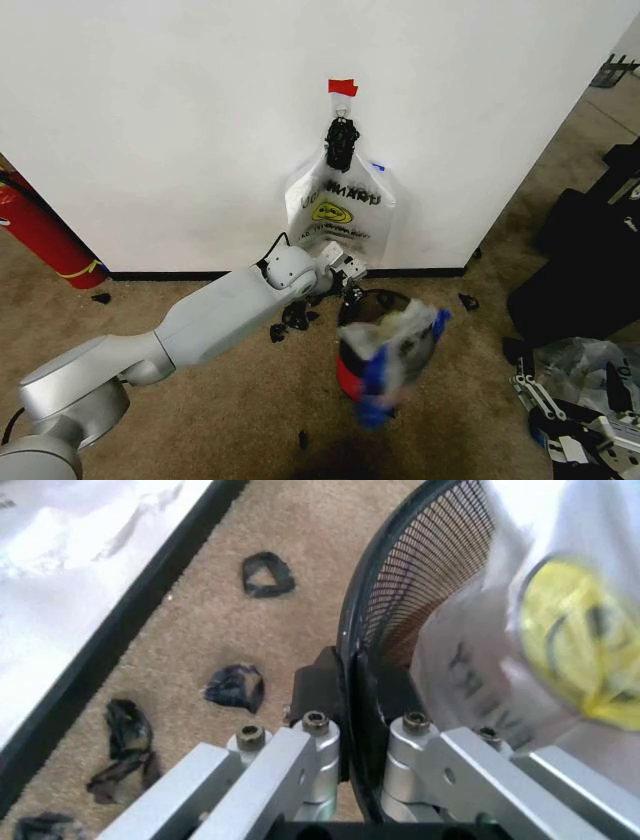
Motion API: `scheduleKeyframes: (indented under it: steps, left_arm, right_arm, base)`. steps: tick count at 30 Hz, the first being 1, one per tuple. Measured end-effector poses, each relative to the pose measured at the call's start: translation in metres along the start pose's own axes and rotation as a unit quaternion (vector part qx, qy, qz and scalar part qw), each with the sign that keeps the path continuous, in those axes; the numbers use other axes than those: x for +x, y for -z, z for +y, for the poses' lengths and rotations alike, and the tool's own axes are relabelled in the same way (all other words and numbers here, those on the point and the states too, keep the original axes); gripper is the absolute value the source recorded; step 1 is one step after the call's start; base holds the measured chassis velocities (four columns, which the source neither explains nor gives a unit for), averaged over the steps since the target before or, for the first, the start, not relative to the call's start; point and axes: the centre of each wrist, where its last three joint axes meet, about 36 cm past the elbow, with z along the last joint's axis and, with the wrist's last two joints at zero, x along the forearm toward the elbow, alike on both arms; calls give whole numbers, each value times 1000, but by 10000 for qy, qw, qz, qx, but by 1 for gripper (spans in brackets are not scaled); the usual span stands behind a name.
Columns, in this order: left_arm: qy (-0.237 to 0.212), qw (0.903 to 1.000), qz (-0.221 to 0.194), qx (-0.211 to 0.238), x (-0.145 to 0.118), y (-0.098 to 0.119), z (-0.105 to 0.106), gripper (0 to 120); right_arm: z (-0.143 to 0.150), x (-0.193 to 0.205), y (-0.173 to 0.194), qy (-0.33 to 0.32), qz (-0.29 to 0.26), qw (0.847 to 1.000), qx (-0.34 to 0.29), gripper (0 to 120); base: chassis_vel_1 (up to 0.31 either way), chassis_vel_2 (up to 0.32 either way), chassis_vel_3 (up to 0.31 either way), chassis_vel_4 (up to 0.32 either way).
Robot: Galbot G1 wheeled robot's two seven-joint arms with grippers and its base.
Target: Pick up the garbage bag from the wall and place it over the trash bin.
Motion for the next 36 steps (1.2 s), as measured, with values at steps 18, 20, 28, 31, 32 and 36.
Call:
scheduleKeyframes:
  steps: [18,20,28,31,32,36]
  left_arm:
    - [686,9783,-927,1722,57,-30,-30,1]
    - [918,9724,-955,1922,77,-44,-34,1]
    - [1433,9447,-1058,2754,119,-83,-38,1]
    - [1480,9338,-1041,3088,124,-99,-42,1]
    - [1480,9338,-1041,3088,124,-99,-42,1]
    - [1426,9222,-982,3458,120,-119,-53,1]
  right_arm:
    - [1,-3,-2,49,107,9999,5,100]
    - [1,-5,-3,57,150,9999,6,100]
    - [2,-7,-5,107,201,9997,-4,100]
    - [3,-8,-6,133,239,9996,2,100]
    - [3,-8,-6,133,239,9996,2,100]
    - [4,-9,-6,174,291,9994,15,100]
  base:
    - [0,0,0,0]
    - [0,0,0,0]
    - [0,0,0,0]
    - [0,0,0,0]
    - [0,0,0,0]
    - [0,0,0,0]
